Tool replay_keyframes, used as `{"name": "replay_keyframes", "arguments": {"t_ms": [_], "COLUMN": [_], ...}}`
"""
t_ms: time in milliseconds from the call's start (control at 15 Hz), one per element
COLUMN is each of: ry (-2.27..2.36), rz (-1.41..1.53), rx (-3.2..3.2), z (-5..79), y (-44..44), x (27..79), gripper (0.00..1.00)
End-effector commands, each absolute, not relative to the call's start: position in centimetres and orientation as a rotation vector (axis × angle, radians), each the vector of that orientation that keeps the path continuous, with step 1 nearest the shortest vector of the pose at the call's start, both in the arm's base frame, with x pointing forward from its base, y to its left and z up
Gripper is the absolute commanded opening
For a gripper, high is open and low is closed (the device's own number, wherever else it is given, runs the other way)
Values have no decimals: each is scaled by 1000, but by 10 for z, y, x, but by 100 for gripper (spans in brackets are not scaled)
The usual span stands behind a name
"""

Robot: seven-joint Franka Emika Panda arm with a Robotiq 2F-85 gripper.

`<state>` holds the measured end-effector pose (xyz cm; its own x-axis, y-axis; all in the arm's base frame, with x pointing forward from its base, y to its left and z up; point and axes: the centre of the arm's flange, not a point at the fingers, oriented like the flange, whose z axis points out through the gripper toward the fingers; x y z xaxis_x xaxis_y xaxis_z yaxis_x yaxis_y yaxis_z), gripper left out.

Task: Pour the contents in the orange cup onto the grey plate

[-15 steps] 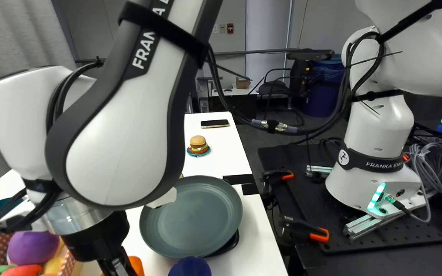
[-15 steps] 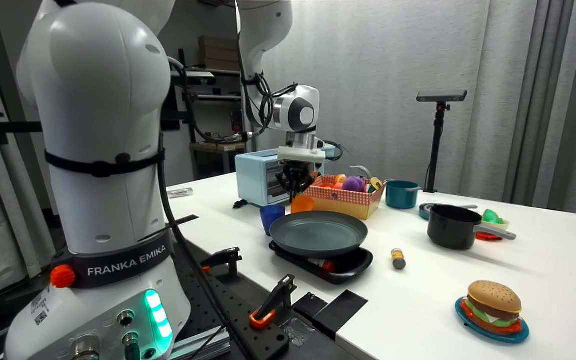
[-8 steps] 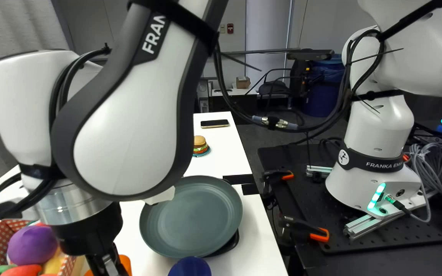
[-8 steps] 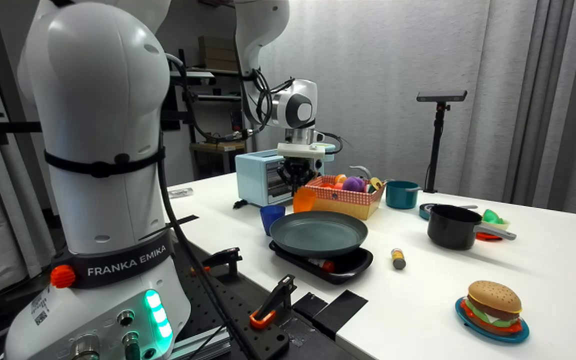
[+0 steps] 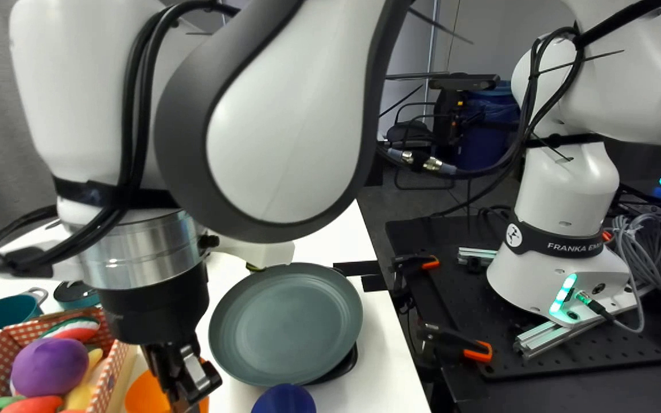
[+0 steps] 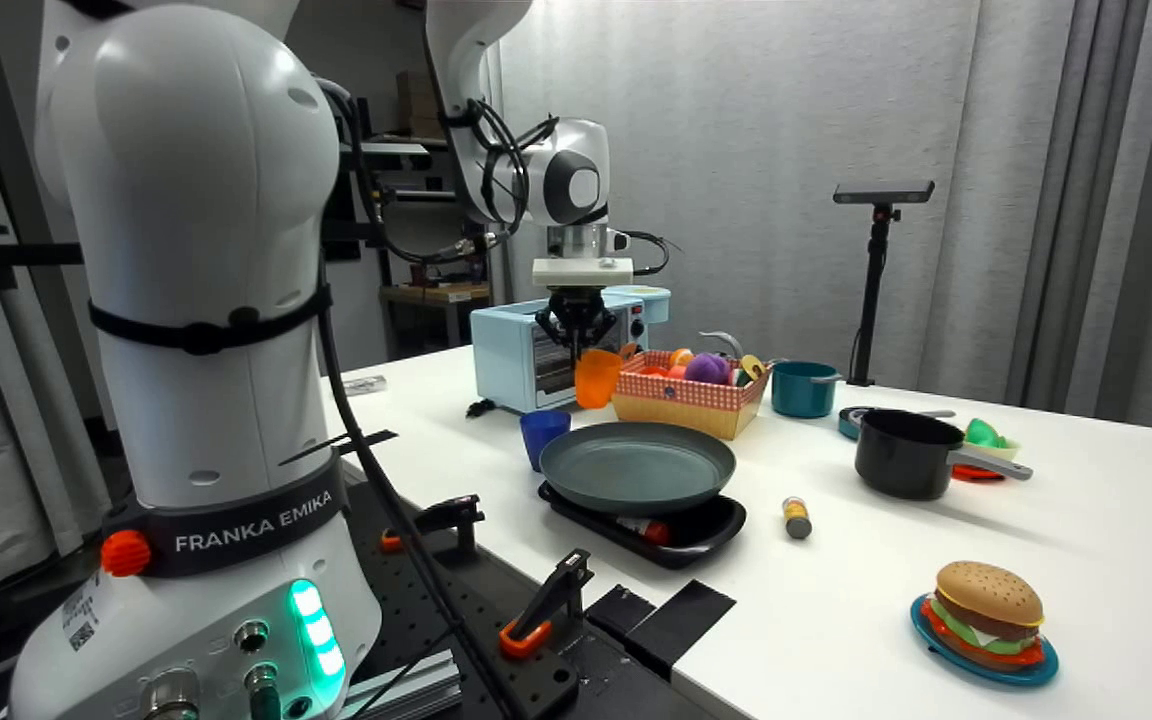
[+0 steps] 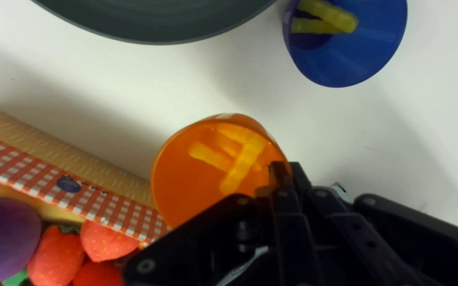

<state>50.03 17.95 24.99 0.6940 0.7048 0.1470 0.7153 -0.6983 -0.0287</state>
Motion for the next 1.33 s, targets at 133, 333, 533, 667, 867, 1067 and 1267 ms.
{"name": "replay_keyframes", "arguments": {"t_ms": [133,333,533,667,867,1067,1267], "ry": [-1157,-1095,-987,-928,-859,-776,-684], "rz": [-358,-482,-620,-684,-747,-801,-877], "rx": [-2861,-2863,-2867,-2885,-2926,-2961,-2989], "z": [287,292,290,289,286,284,285], "y": [167,164,156,145,124,100,82], "x": [450,439,432,424,411,397,396], "gripper": [1,1,1,1,1,1,1]}}
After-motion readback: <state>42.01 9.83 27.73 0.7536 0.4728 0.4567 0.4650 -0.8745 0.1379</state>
